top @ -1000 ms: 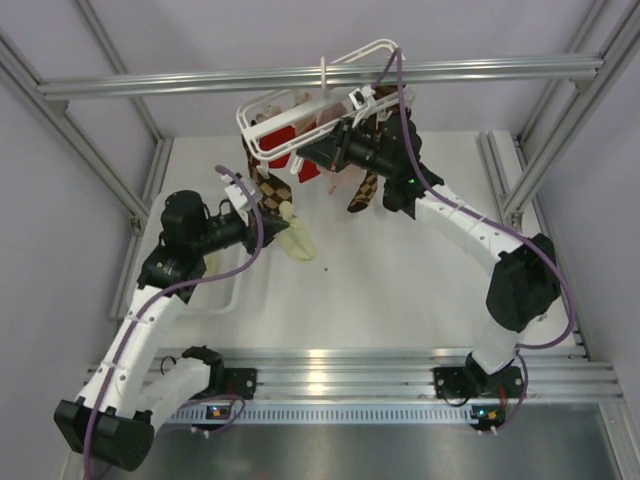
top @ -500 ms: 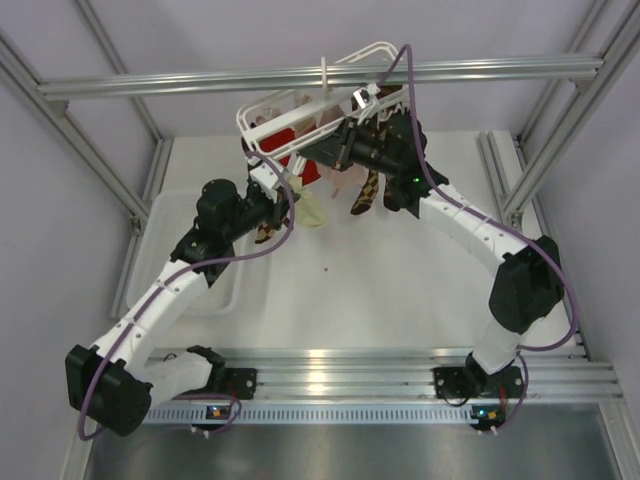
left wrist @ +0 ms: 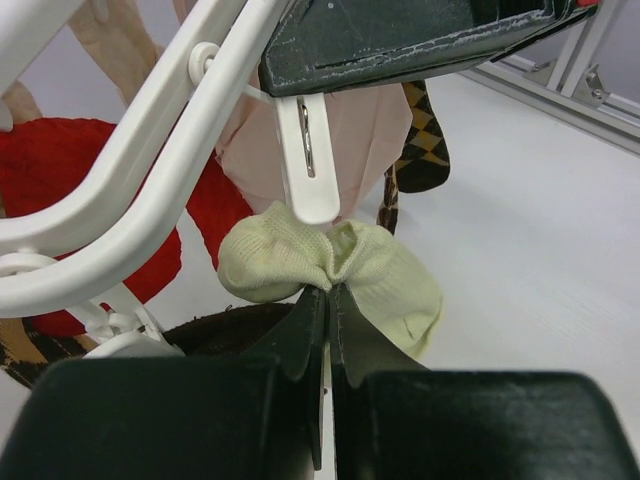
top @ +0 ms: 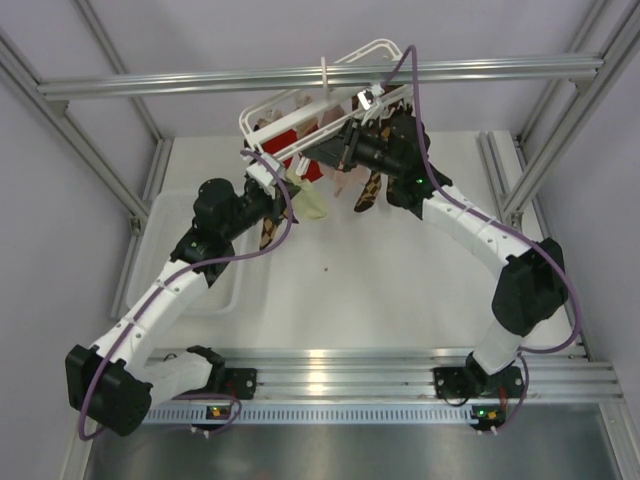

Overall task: Clip the socks to the hanger
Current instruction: Clamp the sock onto the hanger.

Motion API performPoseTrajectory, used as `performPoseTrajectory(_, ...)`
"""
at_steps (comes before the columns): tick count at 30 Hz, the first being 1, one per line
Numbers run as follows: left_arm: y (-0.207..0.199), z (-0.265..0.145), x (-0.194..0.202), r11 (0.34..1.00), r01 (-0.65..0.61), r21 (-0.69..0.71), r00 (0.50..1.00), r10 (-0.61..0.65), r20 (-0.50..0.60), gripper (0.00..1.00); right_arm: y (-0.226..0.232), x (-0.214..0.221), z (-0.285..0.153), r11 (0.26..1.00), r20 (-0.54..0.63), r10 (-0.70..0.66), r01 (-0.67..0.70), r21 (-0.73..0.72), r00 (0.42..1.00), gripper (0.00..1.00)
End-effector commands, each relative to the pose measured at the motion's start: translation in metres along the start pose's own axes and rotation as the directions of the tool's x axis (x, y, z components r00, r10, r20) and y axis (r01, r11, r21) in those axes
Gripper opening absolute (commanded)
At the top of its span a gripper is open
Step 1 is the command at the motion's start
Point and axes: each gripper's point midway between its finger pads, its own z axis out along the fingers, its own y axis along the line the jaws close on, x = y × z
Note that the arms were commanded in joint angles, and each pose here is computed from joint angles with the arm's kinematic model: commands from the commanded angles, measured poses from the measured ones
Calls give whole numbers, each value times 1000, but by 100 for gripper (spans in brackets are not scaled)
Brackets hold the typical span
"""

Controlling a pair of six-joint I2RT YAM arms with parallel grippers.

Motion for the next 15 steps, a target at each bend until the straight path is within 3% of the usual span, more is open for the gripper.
performPoseTrajectory(1, -2, 0, -41, 1000, -21, 9, 992, 20, 124, 0, 5, -37, -10, 1000, 102, 2, -4, 25, 995, 0)
performPoseTrajectory(15, -11, -8, -49, 999, -18, 50, 989, 11, 150, 0, 1, -36, -11, 999, 103, -9, 4, 47, 995, 0)
